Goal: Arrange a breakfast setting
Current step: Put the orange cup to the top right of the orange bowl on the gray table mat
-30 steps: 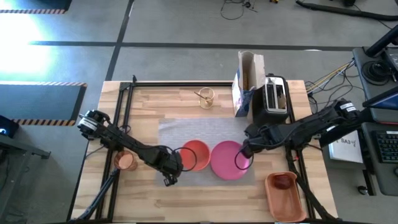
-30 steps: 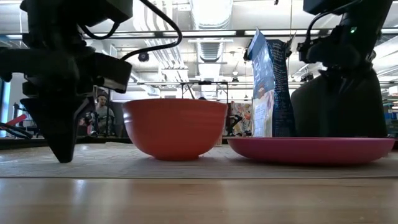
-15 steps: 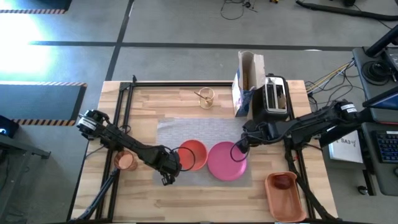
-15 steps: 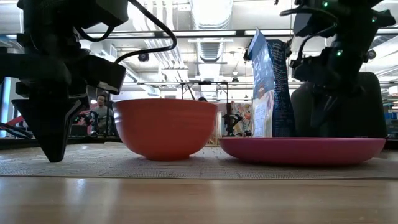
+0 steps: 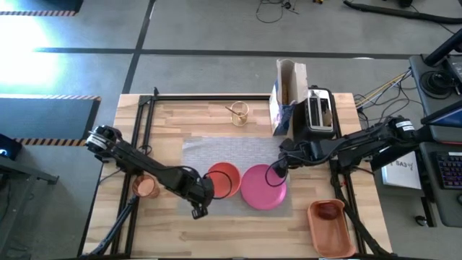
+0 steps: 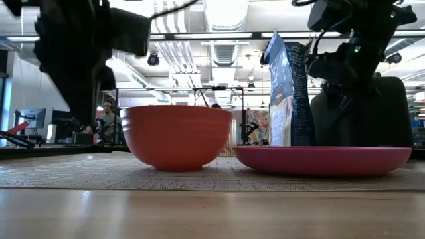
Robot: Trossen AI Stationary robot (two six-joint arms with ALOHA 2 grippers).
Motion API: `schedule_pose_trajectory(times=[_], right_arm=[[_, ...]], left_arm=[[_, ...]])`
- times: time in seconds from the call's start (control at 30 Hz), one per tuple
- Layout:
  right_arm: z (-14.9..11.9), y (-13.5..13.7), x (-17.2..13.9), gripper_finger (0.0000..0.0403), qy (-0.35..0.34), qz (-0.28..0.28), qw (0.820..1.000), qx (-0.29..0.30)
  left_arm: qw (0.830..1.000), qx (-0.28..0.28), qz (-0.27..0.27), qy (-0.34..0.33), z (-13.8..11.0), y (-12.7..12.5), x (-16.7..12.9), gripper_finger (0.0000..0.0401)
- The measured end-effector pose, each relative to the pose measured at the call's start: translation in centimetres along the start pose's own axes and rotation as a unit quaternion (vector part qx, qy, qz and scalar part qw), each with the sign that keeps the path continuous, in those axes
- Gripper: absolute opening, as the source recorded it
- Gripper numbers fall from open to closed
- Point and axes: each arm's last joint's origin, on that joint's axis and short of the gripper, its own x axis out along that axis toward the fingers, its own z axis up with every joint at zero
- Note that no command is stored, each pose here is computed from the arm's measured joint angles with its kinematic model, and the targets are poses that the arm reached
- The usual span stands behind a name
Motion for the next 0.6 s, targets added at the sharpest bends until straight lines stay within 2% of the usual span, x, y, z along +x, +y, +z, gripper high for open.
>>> schedule_pose_trajectory(times=[0.3, 0.47, 0.6], right_arm=[[1.0, 0.7, -1.0, 0.0075, -0.021, 0.014, 0.999, -0.034], [1.6, 1.3, -2.0, 0.0104, 0.000, 0.062, 0.998, -0.033], [1.6, 1.8, -3.2, 0.0108, -0.009, 0.089, 0.995, -0.044]], left_arm=[[1.000, -0.015, 0.003, 0.021, 0.3, -0.5, -1.5, 0.0016], [0.998, -0.016, 0.006, 0.053, 0.3, -0.9, -2.8, 0.0038], [0.997, 0.002, 0.002, 0.076, 0.1, -1.7, -4.3, 0.0049]])
